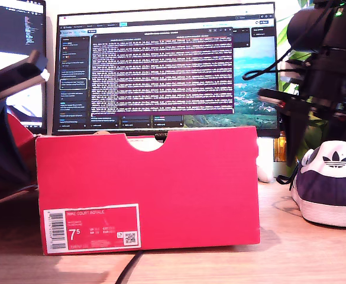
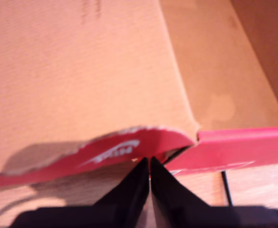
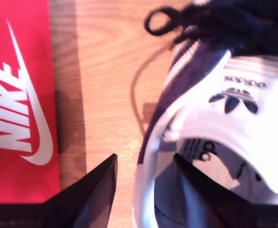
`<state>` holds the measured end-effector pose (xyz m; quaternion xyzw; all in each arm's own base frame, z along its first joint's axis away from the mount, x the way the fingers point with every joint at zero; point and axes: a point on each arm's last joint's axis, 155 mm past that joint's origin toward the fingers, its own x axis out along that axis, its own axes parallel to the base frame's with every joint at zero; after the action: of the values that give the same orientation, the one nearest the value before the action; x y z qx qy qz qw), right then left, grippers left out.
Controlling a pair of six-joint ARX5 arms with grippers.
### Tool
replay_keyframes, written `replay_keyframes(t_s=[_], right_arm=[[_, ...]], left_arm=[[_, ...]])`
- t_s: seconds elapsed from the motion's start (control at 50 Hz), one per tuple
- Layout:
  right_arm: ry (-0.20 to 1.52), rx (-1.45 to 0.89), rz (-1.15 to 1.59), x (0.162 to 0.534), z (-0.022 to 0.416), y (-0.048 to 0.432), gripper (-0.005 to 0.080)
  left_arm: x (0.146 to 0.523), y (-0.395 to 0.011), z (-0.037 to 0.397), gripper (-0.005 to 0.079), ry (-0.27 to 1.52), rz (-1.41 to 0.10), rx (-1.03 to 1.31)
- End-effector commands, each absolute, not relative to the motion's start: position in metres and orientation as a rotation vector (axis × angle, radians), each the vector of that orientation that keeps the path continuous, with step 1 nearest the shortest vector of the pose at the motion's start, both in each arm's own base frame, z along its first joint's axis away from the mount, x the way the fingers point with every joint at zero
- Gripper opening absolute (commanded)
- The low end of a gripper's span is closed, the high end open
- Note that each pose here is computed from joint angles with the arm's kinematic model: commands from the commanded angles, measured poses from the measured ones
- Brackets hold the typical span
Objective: Pack the blue shoes by picking the first shoe and placing it inside the red shoebox, left side, then picking and rotating the second shoe and placing it in the shoebox
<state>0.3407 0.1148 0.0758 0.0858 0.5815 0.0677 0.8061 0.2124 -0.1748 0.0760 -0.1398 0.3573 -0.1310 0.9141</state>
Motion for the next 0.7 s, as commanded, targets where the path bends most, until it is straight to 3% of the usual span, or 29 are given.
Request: replay_keyframes(t_s=[0.0, 0.56, 0.62, 0.68], right_arm=[[1.276, 0.170, 0.146, 0.338, 0.064, 0.116, 0.0337], [1.363, 0.161, 0.122, 0.331, 0.037, 0.115, 0.0312], [1.365, 0.161, 0.121, 0.332, 0.034, 0.115, 0.0270], [1.347, 0.166, 0.123, 0.337, 0.035, 0.116, 0.0141]], left_arm=[[0.213, -0.177, 0.078, -0.0019, 0.733, -0.274, -0.284], [0.214, -0.177, 0.078, -0.0019, 0.733, -0.274, -0.284], [0.214, -0.177, 0.078, -0.0019, 0.733, -0.274, -0.284], [0.214, -0.177, 0.078, -0.0019, 0.733, -0.274, -0.284]])
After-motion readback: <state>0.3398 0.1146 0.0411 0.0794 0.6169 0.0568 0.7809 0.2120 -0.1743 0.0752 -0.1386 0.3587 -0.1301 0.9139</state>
